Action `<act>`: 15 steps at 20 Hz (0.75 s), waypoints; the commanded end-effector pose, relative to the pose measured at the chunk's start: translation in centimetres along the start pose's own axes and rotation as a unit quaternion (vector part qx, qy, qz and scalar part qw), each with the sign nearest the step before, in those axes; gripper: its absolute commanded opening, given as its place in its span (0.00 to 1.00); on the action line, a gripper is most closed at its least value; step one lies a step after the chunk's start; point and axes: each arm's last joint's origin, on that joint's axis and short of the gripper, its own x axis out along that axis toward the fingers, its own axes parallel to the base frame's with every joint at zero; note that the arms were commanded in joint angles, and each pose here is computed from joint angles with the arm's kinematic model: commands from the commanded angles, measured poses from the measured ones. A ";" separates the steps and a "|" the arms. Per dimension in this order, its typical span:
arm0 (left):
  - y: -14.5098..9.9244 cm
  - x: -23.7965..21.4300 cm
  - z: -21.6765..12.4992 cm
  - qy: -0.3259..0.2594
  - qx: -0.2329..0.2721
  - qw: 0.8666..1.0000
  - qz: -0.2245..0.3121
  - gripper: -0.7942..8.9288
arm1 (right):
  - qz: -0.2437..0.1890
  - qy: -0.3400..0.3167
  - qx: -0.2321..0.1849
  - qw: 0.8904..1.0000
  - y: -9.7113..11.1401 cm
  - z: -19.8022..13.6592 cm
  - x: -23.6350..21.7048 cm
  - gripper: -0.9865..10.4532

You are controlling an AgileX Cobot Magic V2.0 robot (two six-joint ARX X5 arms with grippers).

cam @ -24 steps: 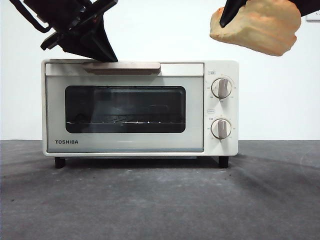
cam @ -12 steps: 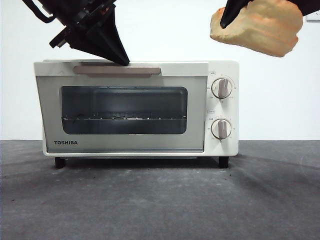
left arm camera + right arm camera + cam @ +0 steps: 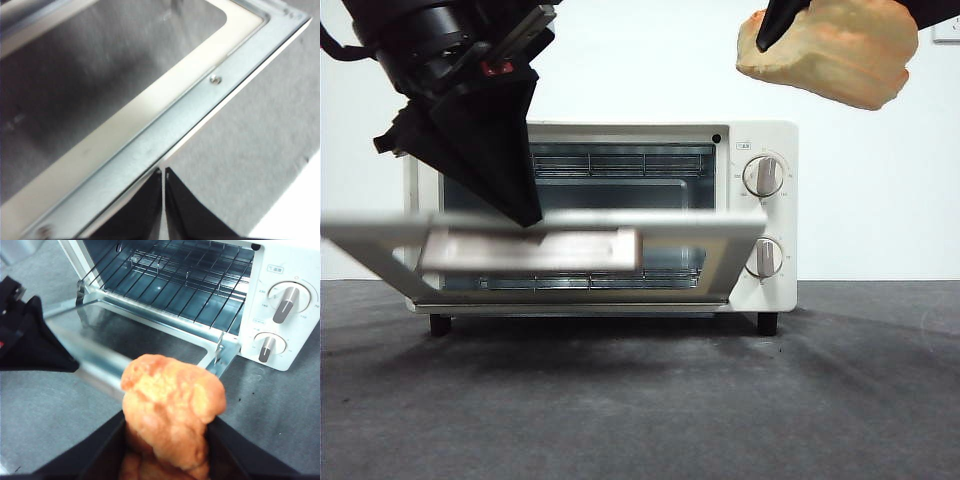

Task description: The left arm flap open the oven, the right arm pick bread and place it into oven, the left arm flap close the oven

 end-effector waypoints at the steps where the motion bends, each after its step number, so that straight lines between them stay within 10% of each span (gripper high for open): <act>1: -0.1 0.3 0.1 0.009 0.006 1.000 0.003 0.10 | 0.005 -0.010 -0.007 1.000 0.3 0.6 -0.2 0.26; 15: 2.4 -8.6 -4.0 -0.169 -0.053 0.982 0.062 0.10 | 0.032 0.023 0.000 0.999 1.3 1.6 5.1 0.26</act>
